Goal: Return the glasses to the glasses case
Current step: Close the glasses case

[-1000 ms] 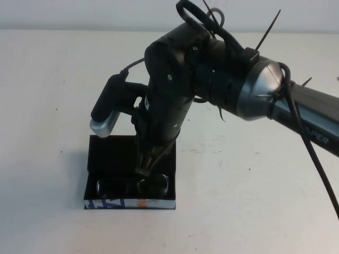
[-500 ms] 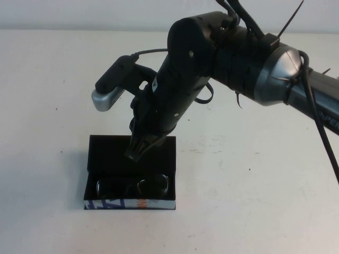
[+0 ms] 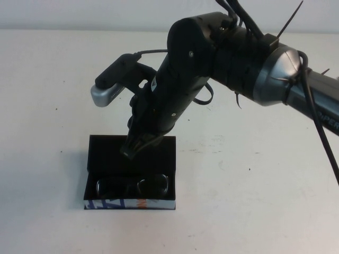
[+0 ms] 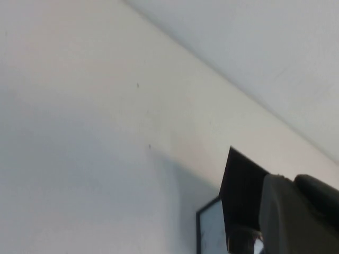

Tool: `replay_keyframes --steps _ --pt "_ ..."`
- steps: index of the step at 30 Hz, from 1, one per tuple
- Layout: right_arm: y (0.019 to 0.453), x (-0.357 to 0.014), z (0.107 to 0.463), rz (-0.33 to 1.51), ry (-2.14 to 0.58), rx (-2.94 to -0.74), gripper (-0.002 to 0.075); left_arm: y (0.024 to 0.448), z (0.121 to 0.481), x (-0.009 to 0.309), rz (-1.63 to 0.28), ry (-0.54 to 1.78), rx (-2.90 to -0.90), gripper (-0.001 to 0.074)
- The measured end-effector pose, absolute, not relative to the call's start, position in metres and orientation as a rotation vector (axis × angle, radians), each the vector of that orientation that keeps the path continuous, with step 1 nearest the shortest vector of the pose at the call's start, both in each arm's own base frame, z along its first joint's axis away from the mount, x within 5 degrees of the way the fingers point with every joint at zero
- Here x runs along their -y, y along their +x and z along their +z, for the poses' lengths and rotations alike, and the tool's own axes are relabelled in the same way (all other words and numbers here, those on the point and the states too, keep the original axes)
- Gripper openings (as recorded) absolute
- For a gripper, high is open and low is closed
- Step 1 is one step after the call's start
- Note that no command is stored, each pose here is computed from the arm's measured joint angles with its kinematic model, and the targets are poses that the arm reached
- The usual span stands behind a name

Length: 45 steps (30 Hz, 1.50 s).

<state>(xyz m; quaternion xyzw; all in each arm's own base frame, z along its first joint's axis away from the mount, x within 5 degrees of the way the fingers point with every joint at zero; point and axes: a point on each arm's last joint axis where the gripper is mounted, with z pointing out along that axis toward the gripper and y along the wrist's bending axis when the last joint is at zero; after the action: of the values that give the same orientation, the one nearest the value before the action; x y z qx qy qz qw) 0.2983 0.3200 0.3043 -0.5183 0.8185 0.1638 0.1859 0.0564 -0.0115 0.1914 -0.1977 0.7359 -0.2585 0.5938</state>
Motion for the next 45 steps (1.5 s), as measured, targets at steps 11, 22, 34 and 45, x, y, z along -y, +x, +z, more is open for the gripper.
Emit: replay_keyframes --steps 11,22,34,45 --pt "0.307 -0.313 0.302 0.465 -1.384 -2.356 -0.0011 0.095 0.207 0.044 -0.662 -0.14 -2.309 0.0" --pt "0.322 -0.299 0.301 0.457 -1.299 -2.393 -0.0011 0.159 0.19 0.087 -0.95 0.301 -2.505 0.0" --pt "0.358 -0.293 0.279 0.483 -1.092 -2.46 -0.0011 0.202 0.134 0.098 -0.983 0.364 -2.485 0.0" --pt "0.391 -0.311 0.259 0.532 -1.062 -2.452 -0.0011 0.223 0.119 0.103 -0.954 0.5 -2.462 0.0"
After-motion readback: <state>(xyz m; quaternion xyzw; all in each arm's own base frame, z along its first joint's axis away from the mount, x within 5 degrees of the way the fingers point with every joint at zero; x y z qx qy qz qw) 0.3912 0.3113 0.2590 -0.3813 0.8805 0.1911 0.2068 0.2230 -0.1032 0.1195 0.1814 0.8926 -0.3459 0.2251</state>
